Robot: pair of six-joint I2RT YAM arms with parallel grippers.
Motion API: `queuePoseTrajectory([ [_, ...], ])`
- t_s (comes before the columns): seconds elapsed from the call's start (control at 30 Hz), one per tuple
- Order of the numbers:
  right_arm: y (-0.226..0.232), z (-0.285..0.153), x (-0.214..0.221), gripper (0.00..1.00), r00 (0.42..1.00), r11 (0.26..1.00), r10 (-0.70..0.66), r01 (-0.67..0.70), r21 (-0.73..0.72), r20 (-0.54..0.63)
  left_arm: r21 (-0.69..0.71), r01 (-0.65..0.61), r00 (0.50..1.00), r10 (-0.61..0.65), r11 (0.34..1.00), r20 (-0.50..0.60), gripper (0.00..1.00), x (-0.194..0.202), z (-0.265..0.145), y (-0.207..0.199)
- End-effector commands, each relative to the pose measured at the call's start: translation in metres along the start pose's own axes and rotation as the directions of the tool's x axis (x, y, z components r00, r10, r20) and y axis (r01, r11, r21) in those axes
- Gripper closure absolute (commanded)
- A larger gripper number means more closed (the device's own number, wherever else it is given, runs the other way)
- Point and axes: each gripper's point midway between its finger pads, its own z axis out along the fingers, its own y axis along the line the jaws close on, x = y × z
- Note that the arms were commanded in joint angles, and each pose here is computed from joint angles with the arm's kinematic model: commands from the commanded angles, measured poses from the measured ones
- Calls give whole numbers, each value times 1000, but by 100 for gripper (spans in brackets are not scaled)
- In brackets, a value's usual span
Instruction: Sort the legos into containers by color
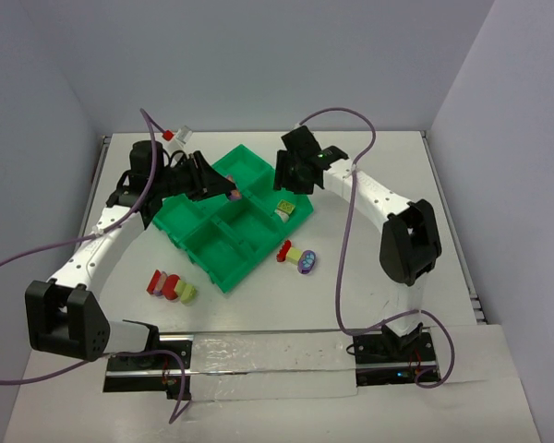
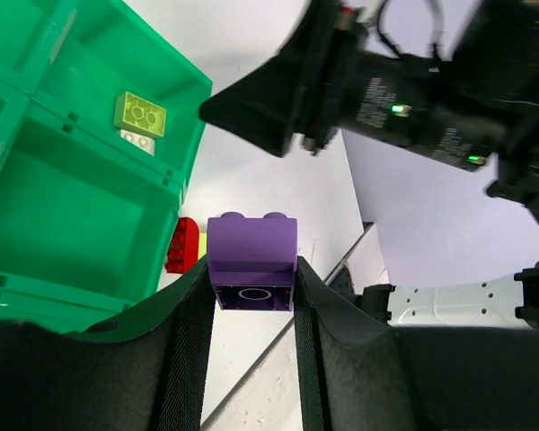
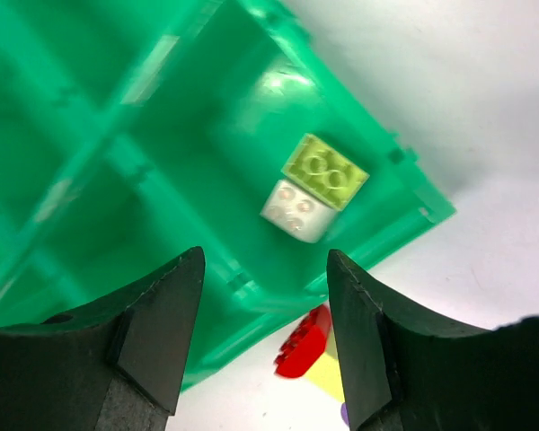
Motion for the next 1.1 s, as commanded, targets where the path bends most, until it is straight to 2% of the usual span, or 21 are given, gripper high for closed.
queuePoseTrajectory([
  [0.0,-10,11,-11,36,982,976,187,-190,110,41,2,-43,998,43,999,35,100,-16,-3,-10],
  [0.17,-9,33,-7,36,940,930,336,-341,135,57,3,-48,999,48,999,24,100,-16,-4,-11],
  [0.33,-14,46,-1,34,919,904,389,-395,167,68,-4,-62,998,62,998,27,100,-19,-5,-12],
  [0.63,-28,61,6,24,917,886,389,-398,239,83,-5,-79,997,79,997,15,100,-17,-6,-13],
  [1.07,-29,80,17,25,927,892,365,-374,256,84,1,-87,996,87,996,3,100,-15,-7,-14],
])
